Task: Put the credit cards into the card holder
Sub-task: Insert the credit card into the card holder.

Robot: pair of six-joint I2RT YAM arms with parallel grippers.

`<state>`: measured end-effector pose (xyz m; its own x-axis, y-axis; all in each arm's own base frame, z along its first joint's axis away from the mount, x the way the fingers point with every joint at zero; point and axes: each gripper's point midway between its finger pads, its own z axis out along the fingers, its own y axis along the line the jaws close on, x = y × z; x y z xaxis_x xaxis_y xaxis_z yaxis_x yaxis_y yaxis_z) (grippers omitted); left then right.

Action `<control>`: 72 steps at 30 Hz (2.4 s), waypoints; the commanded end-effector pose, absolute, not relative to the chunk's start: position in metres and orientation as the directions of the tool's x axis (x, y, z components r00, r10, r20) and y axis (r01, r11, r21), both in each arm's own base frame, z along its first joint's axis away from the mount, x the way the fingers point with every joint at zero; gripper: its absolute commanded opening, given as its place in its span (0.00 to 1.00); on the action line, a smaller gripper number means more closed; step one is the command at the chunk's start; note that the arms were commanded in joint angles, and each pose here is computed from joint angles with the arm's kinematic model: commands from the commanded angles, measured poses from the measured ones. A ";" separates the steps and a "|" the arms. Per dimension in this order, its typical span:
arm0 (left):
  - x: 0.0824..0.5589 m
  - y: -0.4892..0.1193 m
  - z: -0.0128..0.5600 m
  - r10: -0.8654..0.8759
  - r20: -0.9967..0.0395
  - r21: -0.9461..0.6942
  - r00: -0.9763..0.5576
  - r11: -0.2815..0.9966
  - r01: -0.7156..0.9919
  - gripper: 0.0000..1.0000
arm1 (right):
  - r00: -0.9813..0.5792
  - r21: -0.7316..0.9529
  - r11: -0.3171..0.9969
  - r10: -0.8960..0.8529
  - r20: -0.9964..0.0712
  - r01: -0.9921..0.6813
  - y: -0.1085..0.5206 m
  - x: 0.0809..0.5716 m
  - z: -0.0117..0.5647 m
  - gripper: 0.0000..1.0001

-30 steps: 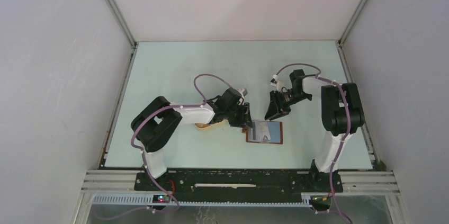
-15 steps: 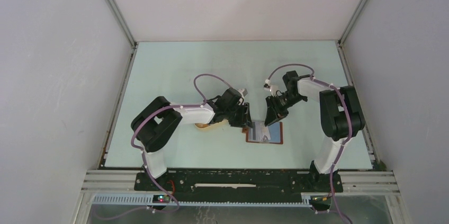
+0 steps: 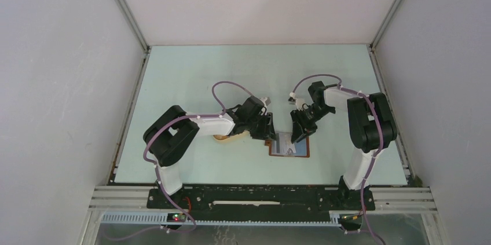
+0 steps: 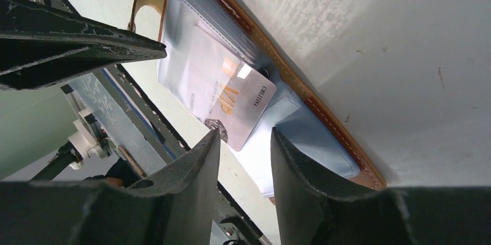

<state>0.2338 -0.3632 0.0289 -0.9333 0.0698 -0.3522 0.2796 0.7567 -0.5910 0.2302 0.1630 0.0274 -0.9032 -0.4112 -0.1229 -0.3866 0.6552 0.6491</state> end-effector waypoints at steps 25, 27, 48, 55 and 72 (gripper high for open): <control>0.220 -0.374 0.046 0.102 -0.343 -0.643 -0.934 0.699 0.313 0.44 | -0.890 0.790 0.518 -0.451 -0.073 -0.327 0.217 0.222 0.036 0.33; 0.220 -0.373 0.047 0.100 -0.345 -0.643 -0.933 0.700 0.312 0.44 | -0.891 0.788 0.524 -0.449 -0.066 -0.323 0.216 0.223 0.034 0.34; 0.242 -0.364 0.111 0.012 -0.570 -0.608 -0.822 0.666 0.432 0.47 | -0.859 0.759 0.427 -0.379 -0.344 -0.492 0.167 0.249 0.092 0.43; 0.250 -0.339 0.143 -0.030 -0.704 -0.524 -0.709 0.696 0.491 0.47 | -0.872 0.704 0.516 -0.335 -0.358 -0.487 0.144 0.261 0.087 0.42; 0.259 -0.230 0.209 -0.236 -0.901 -0.374 -0.365 0.849 0.374 0.58 | -0.902 0.561 0.711 -0.275 -0.333 -0.424 0.093 0.270 0.063 0.44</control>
